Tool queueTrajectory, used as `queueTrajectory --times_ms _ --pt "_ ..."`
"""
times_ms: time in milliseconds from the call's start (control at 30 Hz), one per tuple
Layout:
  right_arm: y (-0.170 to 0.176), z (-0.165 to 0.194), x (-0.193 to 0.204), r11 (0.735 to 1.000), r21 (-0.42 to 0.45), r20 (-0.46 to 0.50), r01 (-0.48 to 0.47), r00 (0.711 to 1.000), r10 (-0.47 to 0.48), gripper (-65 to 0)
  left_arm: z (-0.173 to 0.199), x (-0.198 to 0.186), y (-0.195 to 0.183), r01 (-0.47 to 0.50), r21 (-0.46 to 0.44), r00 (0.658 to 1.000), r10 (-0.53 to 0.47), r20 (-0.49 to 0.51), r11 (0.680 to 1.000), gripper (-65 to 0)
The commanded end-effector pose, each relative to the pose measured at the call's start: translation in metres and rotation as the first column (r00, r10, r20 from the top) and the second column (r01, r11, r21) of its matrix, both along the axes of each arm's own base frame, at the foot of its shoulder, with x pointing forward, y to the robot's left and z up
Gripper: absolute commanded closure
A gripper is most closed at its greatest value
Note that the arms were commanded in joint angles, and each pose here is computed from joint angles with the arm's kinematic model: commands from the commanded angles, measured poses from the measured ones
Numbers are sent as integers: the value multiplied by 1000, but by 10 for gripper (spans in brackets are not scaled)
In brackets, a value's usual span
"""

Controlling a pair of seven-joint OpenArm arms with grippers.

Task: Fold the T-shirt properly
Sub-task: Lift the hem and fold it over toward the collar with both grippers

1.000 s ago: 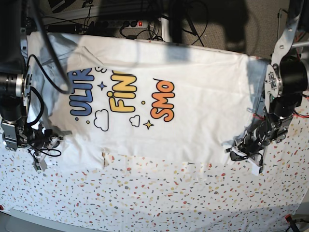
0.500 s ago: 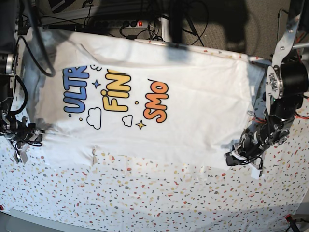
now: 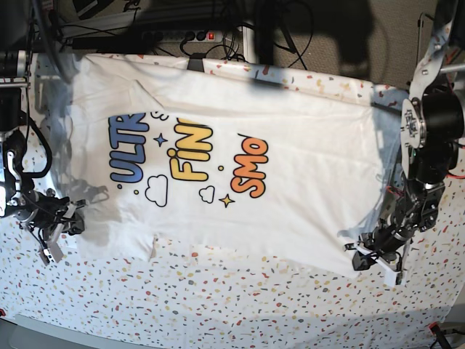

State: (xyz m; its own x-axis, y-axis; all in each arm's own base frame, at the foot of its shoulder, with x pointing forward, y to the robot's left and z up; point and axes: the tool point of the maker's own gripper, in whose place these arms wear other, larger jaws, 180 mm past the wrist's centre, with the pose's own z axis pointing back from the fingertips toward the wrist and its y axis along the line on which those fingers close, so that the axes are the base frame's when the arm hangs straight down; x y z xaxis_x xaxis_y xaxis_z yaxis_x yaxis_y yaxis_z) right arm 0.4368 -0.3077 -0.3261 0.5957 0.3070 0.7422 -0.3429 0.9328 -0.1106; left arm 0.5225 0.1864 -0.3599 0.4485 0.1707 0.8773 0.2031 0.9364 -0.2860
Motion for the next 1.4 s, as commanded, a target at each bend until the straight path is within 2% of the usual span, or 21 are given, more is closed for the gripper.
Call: queueTrajectory --times_ms 0,133,233,367,500,600,800,933,1167,1367 --pt "-4 30 14 1000 -6 77 -6 997 6 0 30 15 6 -8 7 996 7 86 1000 0" --pt "3 37 15 1000 -18 87 -25 996 26 0 13 -6 8 3 54 995 -8 102 999 0" --pt "10 39 13 999 -25 97 -47 994 49 0 6 -30 20 -50 57 989 42 139 997 0" --pt "19 41 -4 997 -22 134 -69 988 71 0 23 -63 38 -95 41 969 83 233 995 0" --pt "10 50 -23 1000 20 202 -21 979 17 0 41 -85 51 -121 103 955 88 283 987 0" --pt "-2 55 -37 998 53 240 34 970 -46 0 42 -94 52 -120 147 964 80 252 982 0" --pt "-1 49 -73 996 67 254 65 964 -80 0 45 -113 56 -129 105 971 104 215 986 0" --pt "1 44 -99 995 64 255 76 963 -90 0 49 -134 69 -162 64 964 143 226 985 0" --pt "4 31 -133 990 94 247 106 961 -126 0 51 -171 64 -113 88 973 92 214 990 0" --pt "6 10 -158 988 100 200 118 970 -136 0 32 -189 58 -82 115 990 68 126 990 0"
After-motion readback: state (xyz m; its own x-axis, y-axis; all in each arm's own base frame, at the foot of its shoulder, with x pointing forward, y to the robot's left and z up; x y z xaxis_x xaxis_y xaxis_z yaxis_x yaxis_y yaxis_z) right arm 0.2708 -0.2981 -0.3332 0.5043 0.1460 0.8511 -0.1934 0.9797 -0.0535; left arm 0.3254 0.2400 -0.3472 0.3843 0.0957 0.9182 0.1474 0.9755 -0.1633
